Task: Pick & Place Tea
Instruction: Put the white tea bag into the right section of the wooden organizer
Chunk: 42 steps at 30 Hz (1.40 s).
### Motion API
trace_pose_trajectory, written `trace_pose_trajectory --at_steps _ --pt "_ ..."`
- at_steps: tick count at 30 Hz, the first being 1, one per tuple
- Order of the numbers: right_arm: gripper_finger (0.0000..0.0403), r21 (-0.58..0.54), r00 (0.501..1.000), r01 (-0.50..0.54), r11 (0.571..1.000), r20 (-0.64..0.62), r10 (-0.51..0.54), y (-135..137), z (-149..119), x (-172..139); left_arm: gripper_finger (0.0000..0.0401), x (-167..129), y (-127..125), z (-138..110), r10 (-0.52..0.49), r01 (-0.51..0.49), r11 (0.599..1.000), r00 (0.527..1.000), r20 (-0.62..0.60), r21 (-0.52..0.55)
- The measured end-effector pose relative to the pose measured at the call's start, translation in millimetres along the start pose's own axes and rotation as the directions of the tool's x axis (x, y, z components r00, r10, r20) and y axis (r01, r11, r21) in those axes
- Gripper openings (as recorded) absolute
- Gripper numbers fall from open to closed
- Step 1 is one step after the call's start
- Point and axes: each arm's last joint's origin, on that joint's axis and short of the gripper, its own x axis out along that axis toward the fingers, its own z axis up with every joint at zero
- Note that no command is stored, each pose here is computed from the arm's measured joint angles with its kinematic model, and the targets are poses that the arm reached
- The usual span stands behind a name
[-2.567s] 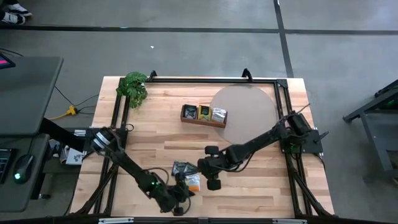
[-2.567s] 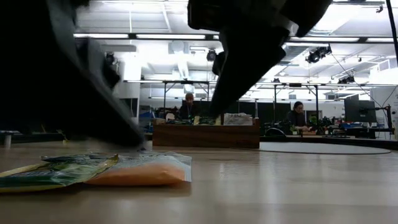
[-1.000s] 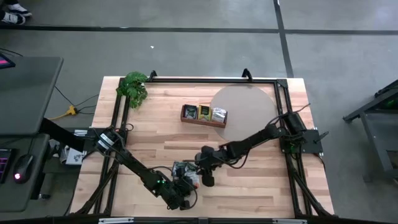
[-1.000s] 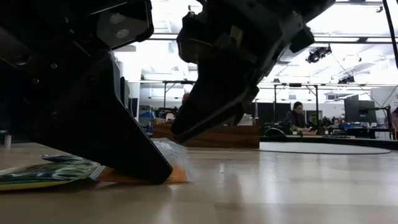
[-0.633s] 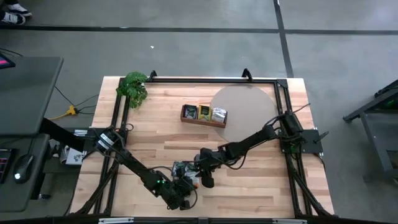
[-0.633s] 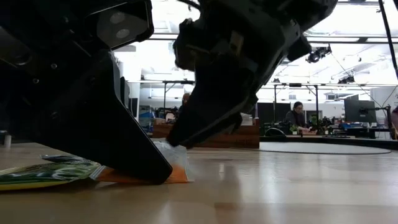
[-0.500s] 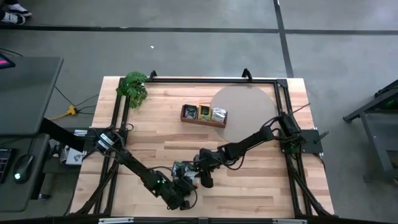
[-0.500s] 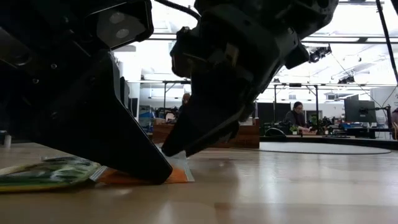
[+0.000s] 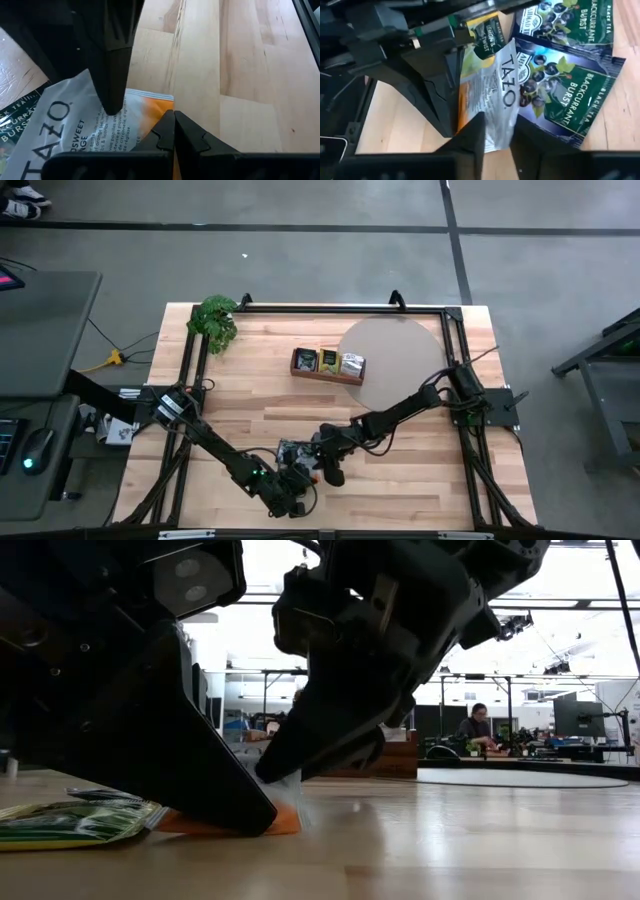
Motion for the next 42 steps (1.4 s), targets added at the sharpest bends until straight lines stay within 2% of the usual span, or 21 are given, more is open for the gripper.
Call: trace_pose_trajectory --at_steps 4,6,13,17,23,26,30,34,38,42 --pt "0.0021 0.000 1.000 0.004 1.000 0.000 -0.004 -0.1 -0.2 0.0 0.0001 0.0 0.0 0.0 0.000 0.000 1.000 1.000 0.000 0.000" --pt "0.0007 -0.003 1.000 0.009 1.000 0.002 -0.009 -0.2 -0.1 0.0 0.0001 0.0 0.0 0.0 0.000 0.000 1.000 1.000 0.000 0.000" --pt "0.0003 0.003 0.999 0.038 0.999 0.011 -0.038 -0.5 -0.5 0.1 0.0001 -2.3 -1.0 2.9 -0.011 0.011 1.000 1.000 0.002 0.022" --pt "0.0002 0.003 0.999 0.043 0.999 0.012 -0.043 -0.5 -0.7 0.2 0.0001 -10.3 -1.3 10.3 -0.037 0.037 0.998 0.999 -0.007 0.060" --pt "0.0001 -0.001 0.998 0.069 0.998 -0.004 -0.069 -0.3 -3.5 0.3 0.0001 -29.1 3.6 18.7 -0.013 0.020 0.994 0.998 -0.060 0.110" --pt "0.0001 -0.005 0.995 0.099 0.995 -0.020 -0.099 0.3 -6.6 0.3 0.0001 -43.2 5.1 20.2 0.045 -0.037 0.991 0.997 -0.056 0.127" --pt "0.0001 -0.010 0.993 0.118 0.993 -0.029 -0.118 1.7 -8.8 0.2 0.0001 -61.1 2.2 23.3 0.111 -0.113 0.985 0.994 0.021 0.131" --pt "0.0000 -0.010 0.991 0.132 0.991 -0.032 -0.133 3.0 -7.0 -4.1 0.0001 -77.7 4.3 22.8 0.229 -0.244 0.961 0.966 0.120 0.128" --pt "0.0000 -0.037 0.977 0.210 0.977 -0.022 -0.210 8.8 2.1 -23.6 0.0001 -81.4 15.0 16.4 0.352 -0.368 0.925 0.924 0.149 0.094" --pt "0.0000 -0.080 0.938 0.346 0.935 0.017 -0.345 15.7 16.6 -58.3 0.0001 -79.1 25.1 7.1 0.388 -0.395 0.919 0.910 0.149 0.017"
